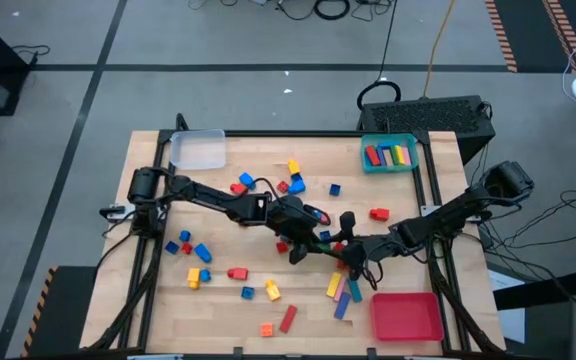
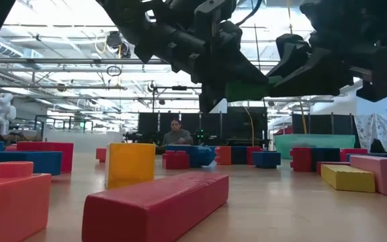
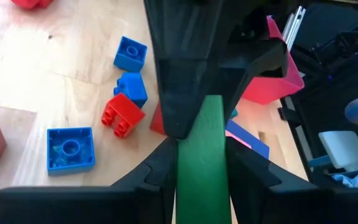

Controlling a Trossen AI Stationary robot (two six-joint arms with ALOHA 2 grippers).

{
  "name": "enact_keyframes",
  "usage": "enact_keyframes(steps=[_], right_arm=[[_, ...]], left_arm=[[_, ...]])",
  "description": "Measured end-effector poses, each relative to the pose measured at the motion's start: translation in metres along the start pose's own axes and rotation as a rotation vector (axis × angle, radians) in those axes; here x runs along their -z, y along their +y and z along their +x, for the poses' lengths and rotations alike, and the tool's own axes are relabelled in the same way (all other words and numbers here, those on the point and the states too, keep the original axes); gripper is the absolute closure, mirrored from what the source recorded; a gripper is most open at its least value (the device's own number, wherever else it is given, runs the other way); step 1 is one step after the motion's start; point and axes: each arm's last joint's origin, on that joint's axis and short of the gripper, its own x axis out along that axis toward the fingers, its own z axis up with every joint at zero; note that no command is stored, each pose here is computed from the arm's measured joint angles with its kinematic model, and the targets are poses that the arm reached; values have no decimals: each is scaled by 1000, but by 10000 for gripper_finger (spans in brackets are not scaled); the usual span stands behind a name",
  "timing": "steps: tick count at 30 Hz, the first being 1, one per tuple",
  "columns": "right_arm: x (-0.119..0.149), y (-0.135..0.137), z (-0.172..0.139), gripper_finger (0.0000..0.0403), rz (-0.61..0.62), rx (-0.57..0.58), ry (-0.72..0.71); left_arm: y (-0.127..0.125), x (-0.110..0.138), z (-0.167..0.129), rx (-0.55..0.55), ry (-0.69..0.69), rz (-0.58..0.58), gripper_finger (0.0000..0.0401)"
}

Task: Sort blocks by size
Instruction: Put the green block into the blue bin

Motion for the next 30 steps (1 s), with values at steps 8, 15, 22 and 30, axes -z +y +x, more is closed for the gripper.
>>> enact_keyframes(steps=[8, 15, 22, 30], right_arm=[[-1, 0, 0, 337, -21, -4, -6], [-1, -3, 1, 350, 187, 5, -17], [4, -3, 1, 352, 295, 35, 34], [17, -20, -21, 362, 428, 374, 202]], left_arm=[[0, 0, 0, 9, 3, -52, 293], [0, 1, -1, 75, 43, -60, 206], [5, 7, -3, 90, 125, -113, 126], [3, 10, -19, -137, 185, -54, 122]])
